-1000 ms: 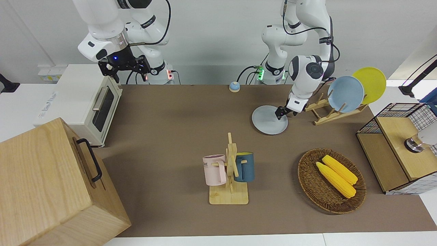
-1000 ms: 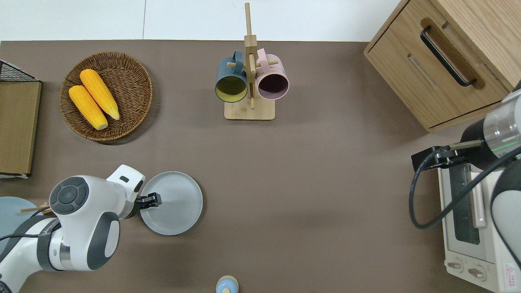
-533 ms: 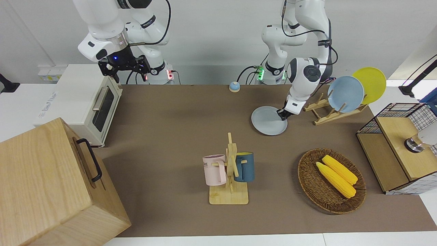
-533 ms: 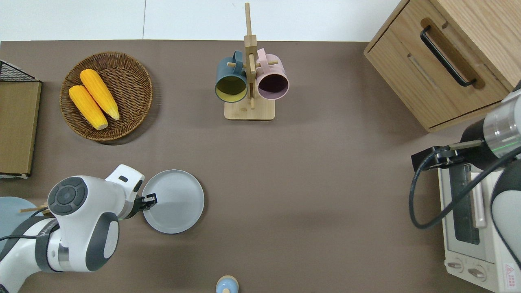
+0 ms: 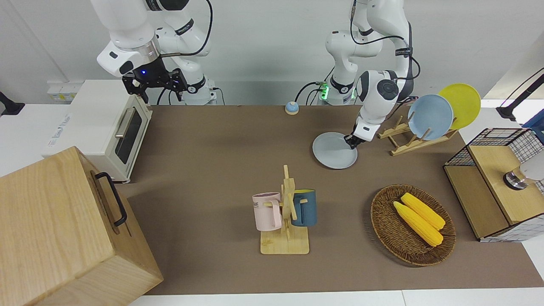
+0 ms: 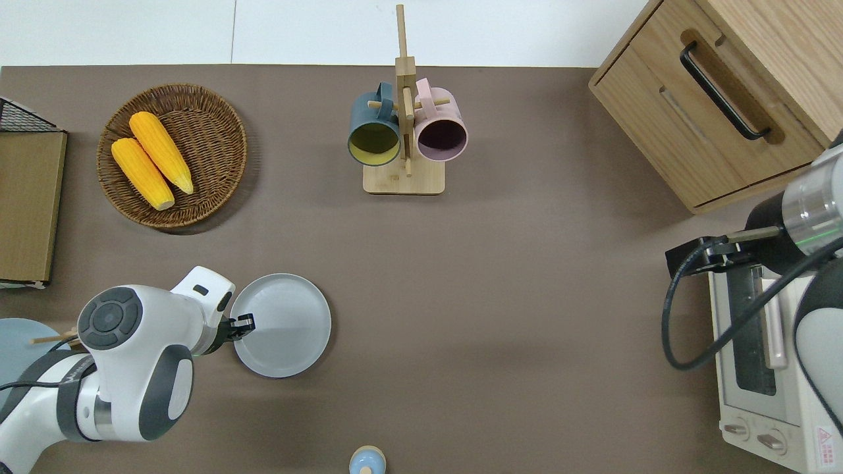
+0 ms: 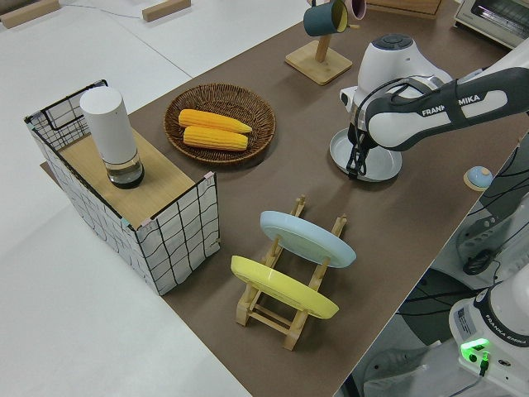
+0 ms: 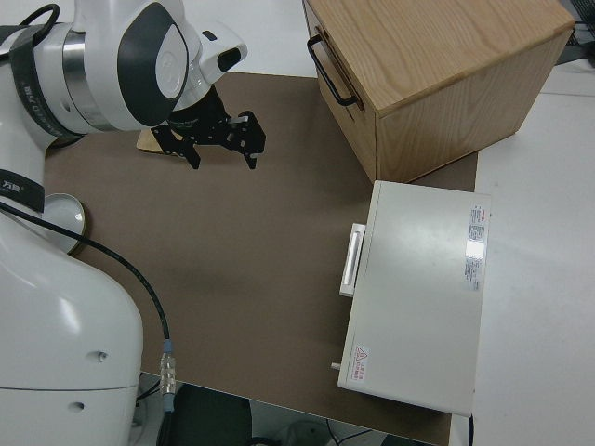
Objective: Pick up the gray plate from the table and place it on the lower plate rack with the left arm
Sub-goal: 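Lift the gray plate with the left gripper and carry it toward the rack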
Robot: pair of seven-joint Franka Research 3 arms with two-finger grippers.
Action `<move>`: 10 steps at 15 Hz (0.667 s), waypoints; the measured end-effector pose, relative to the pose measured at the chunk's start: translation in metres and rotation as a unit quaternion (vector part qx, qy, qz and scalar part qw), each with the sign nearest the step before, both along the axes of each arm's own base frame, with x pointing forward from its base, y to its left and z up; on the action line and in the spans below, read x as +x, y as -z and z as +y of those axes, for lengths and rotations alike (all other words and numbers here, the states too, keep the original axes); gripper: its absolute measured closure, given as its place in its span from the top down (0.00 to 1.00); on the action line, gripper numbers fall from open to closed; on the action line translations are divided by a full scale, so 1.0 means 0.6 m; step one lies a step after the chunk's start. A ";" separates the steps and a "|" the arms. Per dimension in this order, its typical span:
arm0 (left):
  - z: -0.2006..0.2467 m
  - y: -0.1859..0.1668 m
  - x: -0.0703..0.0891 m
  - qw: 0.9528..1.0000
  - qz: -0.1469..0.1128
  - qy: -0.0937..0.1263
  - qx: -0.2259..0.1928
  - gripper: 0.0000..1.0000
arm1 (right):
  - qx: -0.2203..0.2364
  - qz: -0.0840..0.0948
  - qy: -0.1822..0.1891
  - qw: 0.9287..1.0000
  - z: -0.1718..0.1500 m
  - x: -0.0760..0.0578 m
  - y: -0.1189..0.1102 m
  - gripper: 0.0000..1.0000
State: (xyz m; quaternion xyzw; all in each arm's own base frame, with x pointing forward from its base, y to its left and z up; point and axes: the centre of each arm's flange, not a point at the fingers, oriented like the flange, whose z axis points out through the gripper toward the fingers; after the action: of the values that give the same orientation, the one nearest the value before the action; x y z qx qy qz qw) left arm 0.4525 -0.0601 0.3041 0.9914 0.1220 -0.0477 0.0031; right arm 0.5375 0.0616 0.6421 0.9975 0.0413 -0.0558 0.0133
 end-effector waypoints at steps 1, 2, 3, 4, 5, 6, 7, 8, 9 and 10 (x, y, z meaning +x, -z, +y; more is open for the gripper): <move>0.000 0.000 0.000 1.000 0.000 0.001 0.000 0.04 | 0.000 0.000 0.000 1.000 0.000 0.000 0.000 0.99; 0.000 0.000 0.000 1.000 0.000 0.001 0.000 0.04 | 0.000 0.000 0.000 1.000 0.000 0.000 0.000 0.99; 0.000 -0.002 0.001 1.000 -0.001 0.001 0.000 0.04 | 0.000 0.000 0.000 1.000 0.000 0.000 0.000 0.99; -0.001 -0.005 0.002 1.000 0.000 0.002 0.000 0.04 | 0.000 0.000 0.000 1.000 0.000 0.000 0.000 0.99; -0.002 -0.012 0.005 1.000 0.004 0.003 0.000 0.04 | 0.000 0.000 0.000 1.000 0.000 0.000 0.000 0.99; -0.003 -0.025 0.011 1.000 0.011 0.005 0.000 0.04 | 0.000 0.000 0.000 1.000 0.000 0.000 0.000 0.99; -0.005 -0.044 0.021 1.000 0.018 0.006 0.000 0.04 | 0.000 0.000 0.000 1.000 0.000 0.000 0.000 0.99; -0.007 -0.075 0.036 1.000 0.024 0.007 0.000 0.04 | 0.000 0.000 0.000 1.000 0.000 0.000 0.000 0.99; -0.009 -0.101 0.047 1.000 0.029 0.008 0.000 0.04 | 0.000 0.000 0.000 1.000 0.000 0.000 0.000 0.99; -0.011 -0.135 0.059 0.999 0.036 0.009 0.000 0.04 | 0.000 0.000 0.000 1.000 0.000 0.000 0.000 0.99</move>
State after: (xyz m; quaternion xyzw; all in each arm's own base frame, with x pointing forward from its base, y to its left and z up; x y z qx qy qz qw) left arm 0.4882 -0.0666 0.3853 0.9900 0.1136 -0.0832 -0.0017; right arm 0.5375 0.0616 0.6421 0.9975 0.0413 -0.0558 0.0133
